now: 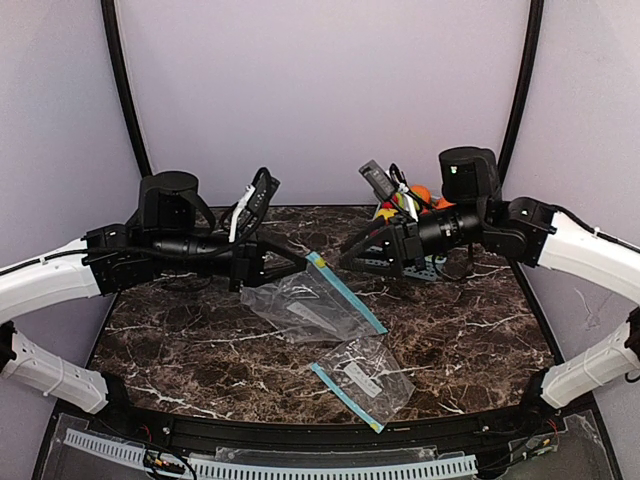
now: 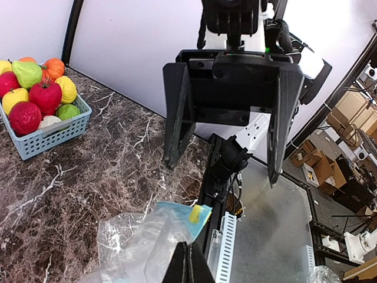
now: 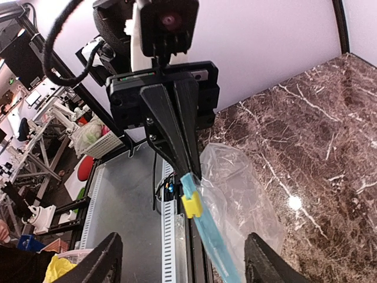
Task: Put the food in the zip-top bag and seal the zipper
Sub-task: Hold the zipper from the zipper food storage bag.
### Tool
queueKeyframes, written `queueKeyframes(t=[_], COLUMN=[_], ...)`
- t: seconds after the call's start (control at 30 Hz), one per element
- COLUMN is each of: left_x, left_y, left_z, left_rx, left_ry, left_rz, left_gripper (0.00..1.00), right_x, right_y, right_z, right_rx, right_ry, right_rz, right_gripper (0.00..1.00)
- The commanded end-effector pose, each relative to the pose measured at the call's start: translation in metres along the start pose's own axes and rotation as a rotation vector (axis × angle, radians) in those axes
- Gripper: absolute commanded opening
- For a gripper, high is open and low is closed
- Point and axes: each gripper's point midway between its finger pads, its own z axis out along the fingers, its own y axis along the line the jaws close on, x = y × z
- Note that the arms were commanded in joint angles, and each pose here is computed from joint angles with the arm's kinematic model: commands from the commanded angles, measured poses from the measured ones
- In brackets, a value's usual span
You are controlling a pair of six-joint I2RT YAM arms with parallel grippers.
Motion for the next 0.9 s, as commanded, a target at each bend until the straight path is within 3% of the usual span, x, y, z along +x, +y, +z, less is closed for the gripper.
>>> queueKeyframes(t=[0.0,0.23,0.47,0.87], left_x=[0.002,0.007,0.009,0.008], left_y=[-0.002,0.002,0.0,0.0], left_z=[-0.004,-0.002,-0.002,0.001], left_rx=[-0.009,-0.021,-0.008,-0.001], left_ry=[0.009,0.02,0.029,0.031], left_rz=[-0.033,-0.044,-0.062,-0.079], left_gripper=[0.01,0.01,0.01,0.01], right_x=[-0.019,-0.018,-0.006,-0.01], right_y=[0.002,-0.004,-0.007,0.004], right_z=[-0.006,0.011,0.028,0.031], right_rx=[0.063,0.121,0.108,0.057], right_ry=[-0.09,-0.065,-0.003,-0.009], right_rz=[-0.064,-0.098,-0.107,-0.135], right_gripper=[0.63,0.48,0.4,0.22])
